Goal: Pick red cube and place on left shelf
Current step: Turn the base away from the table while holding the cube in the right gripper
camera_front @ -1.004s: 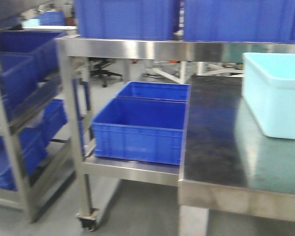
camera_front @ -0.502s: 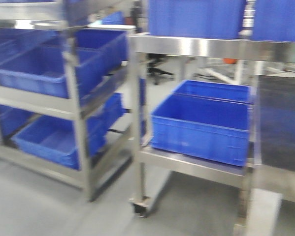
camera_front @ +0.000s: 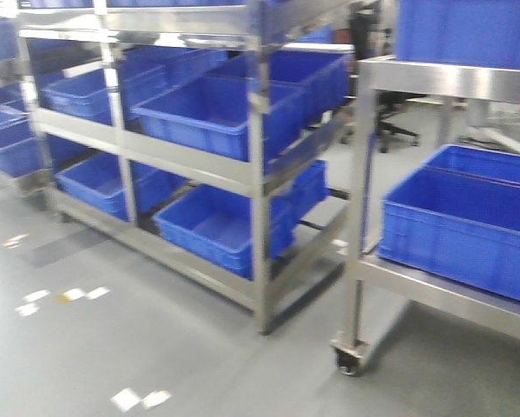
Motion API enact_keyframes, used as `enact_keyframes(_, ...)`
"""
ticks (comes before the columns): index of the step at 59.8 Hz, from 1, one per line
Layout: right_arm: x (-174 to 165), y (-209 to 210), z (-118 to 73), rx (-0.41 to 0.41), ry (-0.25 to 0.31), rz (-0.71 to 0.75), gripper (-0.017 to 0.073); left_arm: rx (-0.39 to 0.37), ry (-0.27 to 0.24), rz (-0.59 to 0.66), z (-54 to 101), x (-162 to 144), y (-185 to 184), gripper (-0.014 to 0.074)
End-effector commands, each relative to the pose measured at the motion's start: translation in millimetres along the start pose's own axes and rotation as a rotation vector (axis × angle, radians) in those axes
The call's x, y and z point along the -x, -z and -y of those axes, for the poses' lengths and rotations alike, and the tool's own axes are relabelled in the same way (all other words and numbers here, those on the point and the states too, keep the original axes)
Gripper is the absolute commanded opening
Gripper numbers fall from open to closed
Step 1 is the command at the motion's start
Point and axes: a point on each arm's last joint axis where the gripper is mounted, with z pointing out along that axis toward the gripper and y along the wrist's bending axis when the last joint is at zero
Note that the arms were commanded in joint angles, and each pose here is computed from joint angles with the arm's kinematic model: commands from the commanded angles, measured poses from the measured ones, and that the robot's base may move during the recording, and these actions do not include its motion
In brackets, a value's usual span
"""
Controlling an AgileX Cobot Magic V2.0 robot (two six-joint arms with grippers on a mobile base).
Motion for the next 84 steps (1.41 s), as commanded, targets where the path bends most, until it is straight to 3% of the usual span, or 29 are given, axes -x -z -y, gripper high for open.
enact_keyframes(1,16.1,6.6,-0.9,0.000,0.002,0.117,0.0046,-0.009,0.004,0.081,0.5,1.0,0.3,0.0101)
enact_keyframes(84,16.0,6.6,-0.9,0.000,0.002,0.116,0.0046,-0.009,0.004,0.081,0.5,1.0,0.3,0.0101)
